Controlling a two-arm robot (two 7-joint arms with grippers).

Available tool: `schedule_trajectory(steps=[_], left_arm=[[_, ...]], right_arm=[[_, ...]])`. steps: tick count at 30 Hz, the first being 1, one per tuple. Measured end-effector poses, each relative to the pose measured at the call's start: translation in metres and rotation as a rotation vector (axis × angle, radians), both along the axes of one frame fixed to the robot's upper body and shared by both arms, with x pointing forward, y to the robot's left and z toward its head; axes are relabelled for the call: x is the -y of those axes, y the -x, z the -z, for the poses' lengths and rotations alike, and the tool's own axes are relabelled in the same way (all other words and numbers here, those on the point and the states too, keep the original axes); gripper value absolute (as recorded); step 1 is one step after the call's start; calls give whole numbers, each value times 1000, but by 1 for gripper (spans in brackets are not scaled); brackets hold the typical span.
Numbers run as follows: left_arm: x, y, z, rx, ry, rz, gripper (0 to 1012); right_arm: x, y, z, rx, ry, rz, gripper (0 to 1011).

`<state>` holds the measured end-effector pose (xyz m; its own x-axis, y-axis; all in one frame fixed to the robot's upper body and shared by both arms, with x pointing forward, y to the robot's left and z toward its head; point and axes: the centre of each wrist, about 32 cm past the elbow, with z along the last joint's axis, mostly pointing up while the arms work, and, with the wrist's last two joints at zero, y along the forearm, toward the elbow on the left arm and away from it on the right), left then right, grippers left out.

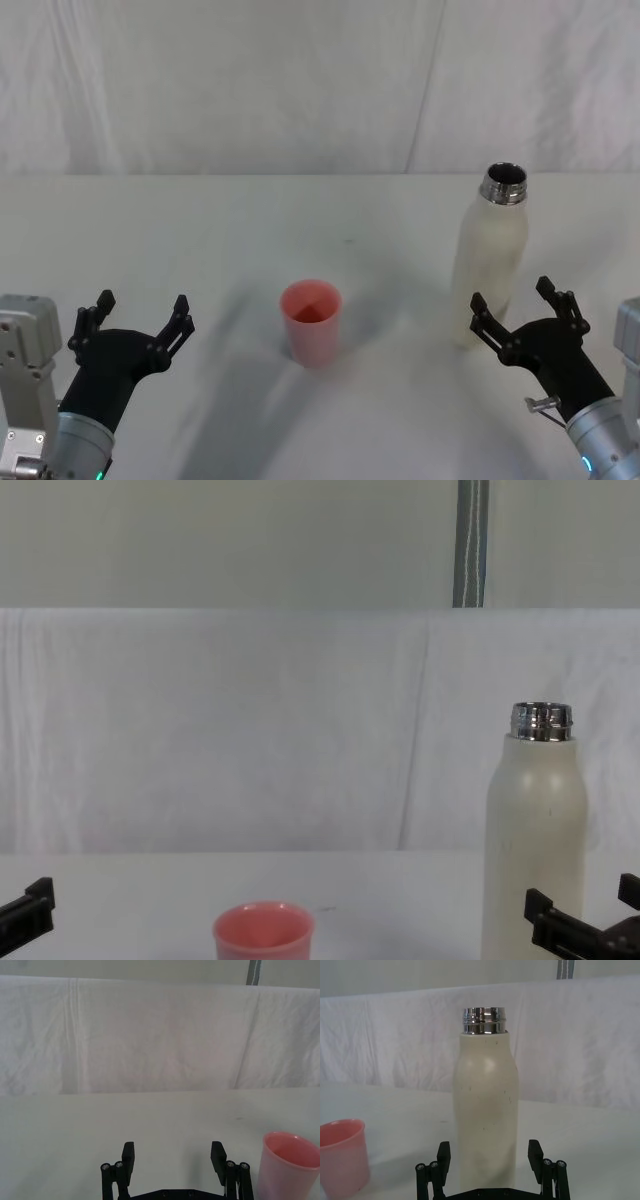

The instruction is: Grasp the thermos with one hand and pour water into the cup lid.

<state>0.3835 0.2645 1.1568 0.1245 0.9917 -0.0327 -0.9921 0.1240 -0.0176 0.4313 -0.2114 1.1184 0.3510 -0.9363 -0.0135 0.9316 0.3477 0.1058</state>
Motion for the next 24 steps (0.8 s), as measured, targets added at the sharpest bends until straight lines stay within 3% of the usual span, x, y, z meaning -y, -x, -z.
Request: schedule_trajectory(steps=[24], left_arm=[[0, 0, 0, 0, 0, 0, 1001]], right_arm=[[-7, 11, 0, -4, 9, -19, 1001]])
